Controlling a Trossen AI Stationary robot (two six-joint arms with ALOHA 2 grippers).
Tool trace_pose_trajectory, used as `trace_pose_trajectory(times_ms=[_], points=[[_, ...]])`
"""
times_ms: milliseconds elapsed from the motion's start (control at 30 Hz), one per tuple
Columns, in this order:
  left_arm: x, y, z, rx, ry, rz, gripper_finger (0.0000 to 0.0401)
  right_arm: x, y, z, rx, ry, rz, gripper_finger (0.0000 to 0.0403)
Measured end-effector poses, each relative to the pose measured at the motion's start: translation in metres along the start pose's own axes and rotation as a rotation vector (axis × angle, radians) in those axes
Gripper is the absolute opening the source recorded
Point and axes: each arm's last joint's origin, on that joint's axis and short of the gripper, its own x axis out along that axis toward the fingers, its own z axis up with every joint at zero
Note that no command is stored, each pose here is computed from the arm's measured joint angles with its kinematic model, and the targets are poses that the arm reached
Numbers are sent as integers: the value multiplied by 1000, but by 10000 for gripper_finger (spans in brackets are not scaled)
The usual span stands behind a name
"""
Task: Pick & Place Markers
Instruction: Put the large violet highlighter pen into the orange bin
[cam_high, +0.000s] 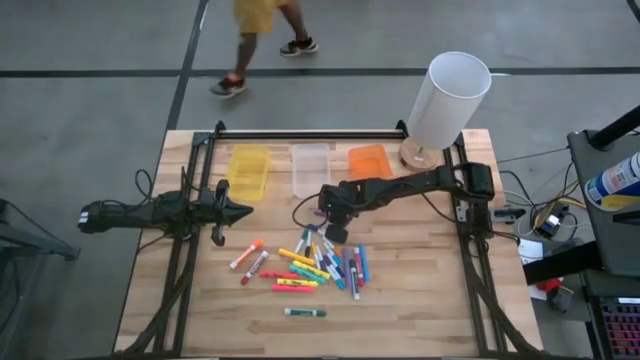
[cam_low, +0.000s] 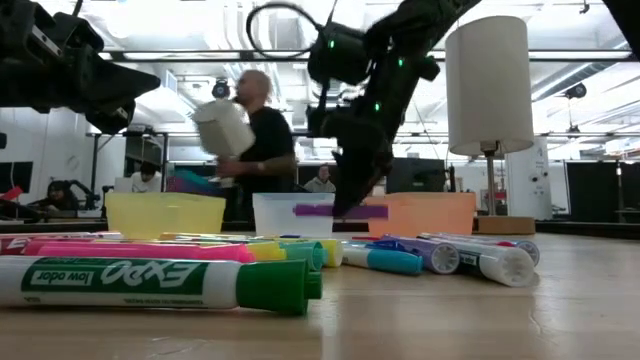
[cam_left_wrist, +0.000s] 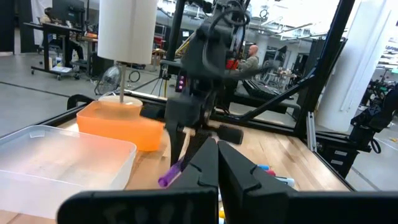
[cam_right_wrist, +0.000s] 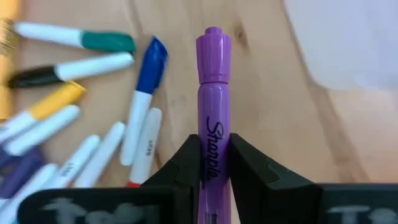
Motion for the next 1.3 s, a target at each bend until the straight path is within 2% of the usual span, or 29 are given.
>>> trace_pose_trajectory(times_ms=[167,333,500,633,800,1133,1300], points=[[0,0,-1,1,12,1,0,-33,-2,2,28,-31,-16,54],[1,0,-2,2,22,1,0,-65,-10,-3,49,-39,-131,54],[1,0,-2,2,24,2,0,-87,-21,-4,89,-64,-172,54],[1,0,-2,2,25,3,0,-91,-29,-6,107,-46,-196,54],[1,0,-2,2,26,3,0,-90,-50,-12,141,4,-301,54],[1,0,-2,3,26,6,0,-79,-99,-24,254,71,-369,54],[1,0,-2,3,27,6,0,-75,-112,-30,291,84,-385,54]])
